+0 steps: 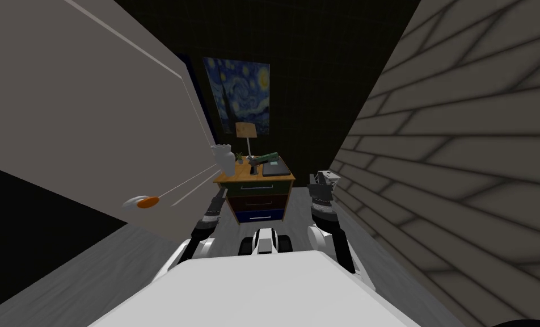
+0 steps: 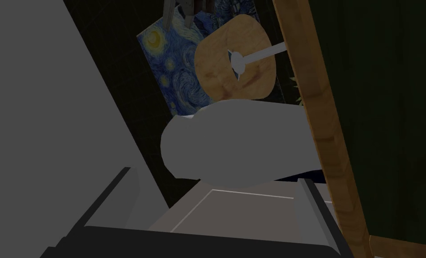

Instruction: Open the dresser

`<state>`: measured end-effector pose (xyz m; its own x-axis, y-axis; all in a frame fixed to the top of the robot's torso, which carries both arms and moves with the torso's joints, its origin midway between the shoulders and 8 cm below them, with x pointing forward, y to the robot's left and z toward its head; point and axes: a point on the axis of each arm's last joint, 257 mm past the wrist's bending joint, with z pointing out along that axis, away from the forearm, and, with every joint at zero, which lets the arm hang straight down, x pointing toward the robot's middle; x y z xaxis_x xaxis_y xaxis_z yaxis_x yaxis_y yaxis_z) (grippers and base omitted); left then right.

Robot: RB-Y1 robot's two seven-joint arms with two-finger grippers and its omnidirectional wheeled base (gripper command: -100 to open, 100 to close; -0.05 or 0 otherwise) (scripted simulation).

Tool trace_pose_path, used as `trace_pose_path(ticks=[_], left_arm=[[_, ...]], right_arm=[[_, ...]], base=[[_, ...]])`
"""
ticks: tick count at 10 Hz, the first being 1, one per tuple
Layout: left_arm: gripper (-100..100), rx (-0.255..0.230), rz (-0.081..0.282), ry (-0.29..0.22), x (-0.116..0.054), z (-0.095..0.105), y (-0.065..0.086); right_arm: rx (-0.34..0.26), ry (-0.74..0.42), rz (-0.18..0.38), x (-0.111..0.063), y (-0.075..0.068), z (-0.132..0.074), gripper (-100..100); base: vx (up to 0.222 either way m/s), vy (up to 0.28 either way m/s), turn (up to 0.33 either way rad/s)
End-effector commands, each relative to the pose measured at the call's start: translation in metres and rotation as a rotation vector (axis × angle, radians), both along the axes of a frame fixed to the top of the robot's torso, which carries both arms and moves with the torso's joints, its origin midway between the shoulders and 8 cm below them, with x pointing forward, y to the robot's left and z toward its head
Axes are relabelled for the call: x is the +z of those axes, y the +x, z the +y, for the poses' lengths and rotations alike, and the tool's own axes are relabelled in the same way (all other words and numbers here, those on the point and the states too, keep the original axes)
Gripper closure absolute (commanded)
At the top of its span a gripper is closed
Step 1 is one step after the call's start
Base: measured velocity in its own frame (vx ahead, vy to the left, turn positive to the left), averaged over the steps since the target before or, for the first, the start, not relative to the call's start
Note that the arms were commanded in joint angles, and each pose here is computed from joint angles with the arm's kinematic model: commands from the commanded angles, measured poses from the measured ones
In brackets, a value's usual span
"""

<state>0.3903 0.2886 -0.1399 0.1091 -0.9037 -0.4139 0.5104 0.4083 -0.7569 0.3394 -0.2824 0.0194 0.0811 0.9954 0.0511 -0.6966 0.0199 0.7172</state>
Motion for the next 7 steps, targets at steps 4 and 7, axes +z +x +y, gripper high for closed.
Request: trace_pose_path(ticks=[4,7], left_arm=[[-100,-0.001,0.008,0.012,-0.032,0.004,-0.005],[-100,0.0,0.015,0.013,-0.05,0.006,-0.01]], right_arm=[[0.0,0.0,0.0,0.0,0.0,0.0,0],[0.0,0.0,0.0,0.0,0.0,0.0,0]], base=[[0.051,-0.005,0.01],[0.042,-0.007,0.01]])
